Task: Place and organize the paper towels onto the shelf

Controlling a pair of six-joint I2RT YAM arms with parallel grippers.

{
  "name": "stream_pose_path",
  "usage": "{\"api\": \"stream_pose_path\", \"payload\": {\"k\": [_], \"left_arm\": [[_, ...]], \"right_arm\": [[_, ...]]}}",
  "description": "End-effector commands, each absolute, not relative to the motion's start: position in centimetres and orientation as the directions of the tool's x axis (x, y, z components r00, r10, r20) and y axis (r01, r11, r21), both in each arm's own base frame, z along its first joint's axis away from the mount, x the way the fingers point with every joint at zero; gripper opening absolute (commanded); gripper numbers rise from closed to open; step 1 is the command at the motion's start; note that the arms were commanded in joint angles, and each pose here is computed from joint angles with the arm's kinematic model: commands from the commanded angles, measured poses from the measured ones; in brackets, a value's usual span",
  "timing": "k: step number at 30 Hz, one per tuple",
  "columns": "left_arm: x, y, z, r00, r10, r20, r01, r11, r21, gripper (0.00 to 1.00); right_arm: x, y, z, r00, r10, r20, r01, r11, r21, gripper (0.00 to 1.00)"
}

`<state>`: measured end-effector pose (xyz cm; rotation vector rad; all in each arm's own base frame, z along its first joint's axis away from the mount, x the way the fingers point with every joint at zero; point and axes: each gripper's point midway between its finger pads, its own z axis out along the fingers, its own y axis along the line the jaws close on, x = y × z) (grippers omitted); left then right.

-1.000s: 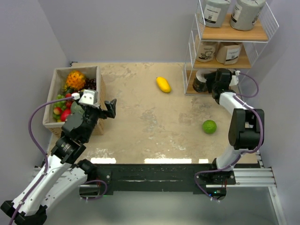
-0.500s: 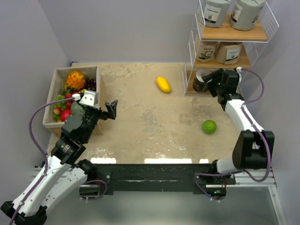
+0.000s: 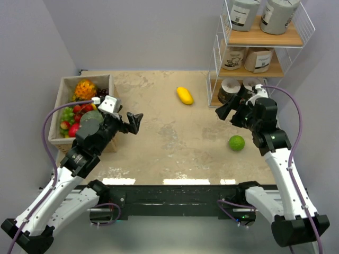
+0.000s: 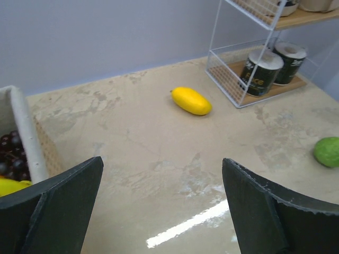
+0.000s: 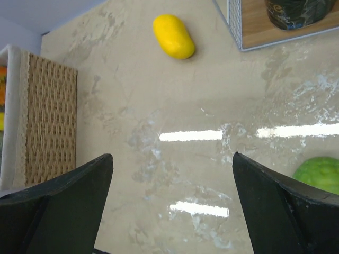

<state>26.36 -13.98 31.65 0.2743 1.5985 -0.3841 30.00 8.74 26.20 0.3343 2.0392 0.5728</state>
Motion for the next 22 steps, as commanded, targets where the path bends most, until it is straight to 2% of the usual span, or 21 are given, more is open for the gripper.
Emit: {"api": "stream_pose_path", "payload": {"k": [1, 8, 22], "left_arm": [[24.3, -16.8, 36.0, -0.079, -0.185, -0.98, 0.552, 0.81, -0.198, 1.0], [23.4, -18.1, 36.2, -0.159, -0.235, -0.959, 0.591, 0.756, -0.284, 1.0], [23.1, -17.9, 36.4, -0.157, -0.261, -0.952, 0.586, 0.752, -0.303, 1.0]], "right_arm": [[26.6, 8.6, 28.0, -0.514, 0.391, -0.763, -0.056, 0.873, 0.485, 0.99], [24.3, 7.9, 31.1, -0.463, 0.348, -0.815, -0.1, 0.893, 0.439, 0.99], [23.4, 9.5, 33.8, -0.409, 0.36, -0.838, -0.223, 0.851, 0.475, 0.99]]}}
